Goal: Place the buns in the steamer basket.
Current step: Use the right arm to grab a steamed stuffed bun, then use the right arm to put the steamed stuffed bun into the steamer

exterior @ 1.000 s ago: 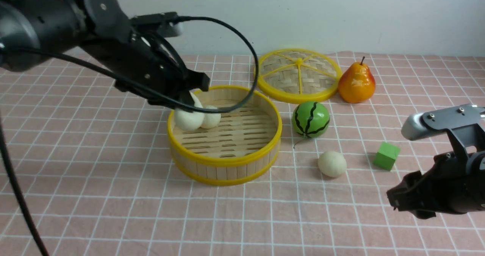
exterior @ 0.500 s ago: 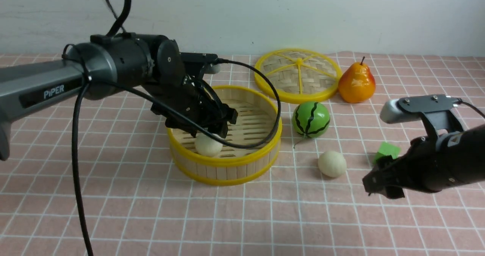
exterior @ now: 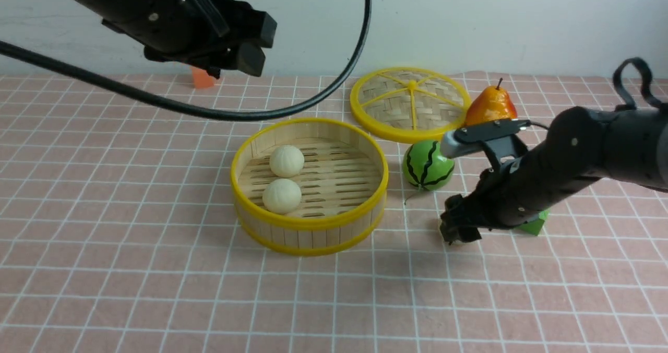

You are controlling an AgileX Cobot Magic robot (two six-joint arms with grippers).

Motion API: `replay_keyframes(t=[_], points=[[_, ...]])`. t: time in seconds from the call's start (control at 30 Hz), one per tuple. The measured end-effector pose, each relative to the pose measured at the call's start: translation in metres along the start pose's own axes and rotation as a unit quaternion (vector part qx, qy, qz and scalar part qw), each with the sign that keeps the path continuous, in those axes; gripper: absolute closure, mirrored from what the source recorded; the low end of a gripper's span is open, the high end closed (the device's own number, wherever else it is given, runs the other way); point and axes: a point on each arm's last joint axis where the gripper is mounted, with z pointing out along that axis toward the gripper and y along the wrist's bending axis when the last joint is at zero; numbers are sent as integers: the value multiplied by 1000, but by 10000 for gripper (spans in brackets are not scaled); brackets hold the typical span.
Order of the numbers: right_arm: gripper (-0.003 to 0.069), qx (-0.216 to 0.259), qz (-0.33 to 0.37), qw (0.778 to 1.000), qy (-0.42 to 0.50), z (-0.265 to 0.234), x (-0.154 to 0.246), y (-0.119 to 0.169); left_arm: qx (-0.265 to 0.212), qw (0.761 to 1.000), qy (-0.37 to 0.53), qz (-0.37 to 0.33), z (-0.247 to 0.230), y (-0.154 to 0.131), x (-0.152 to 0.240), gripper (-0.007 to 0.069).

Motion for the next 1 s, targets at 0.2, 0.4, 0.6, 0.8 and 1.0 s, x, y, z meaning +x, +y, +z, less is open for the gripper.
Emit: replay_keyframes(t=[0.2, 0.4, 0.6, 0.8, 1.0], points=[[288, 4, -10, 1000, 9, 18, -5, -3, -23, 999, 23, 6, -45, 3, 25, 358], [638, 3, -62, 998, -27, -6, -28, 0, -110, 994, -17, -12, -102, 21, 86, 455], [641, -34, -128, 986, -98, -54, -76, 35, -226, 967, -78, -85, -126, 49, 164, 462], [640, -70, -186, 970, -141, -32, -103, 82, -264, 949, -106, -132, -101, 64, 213, 461], [508, -75, -185, 974, -109, 36, -96, 89, -261, 950, -85, -147, -77, 67, 233, 458]])
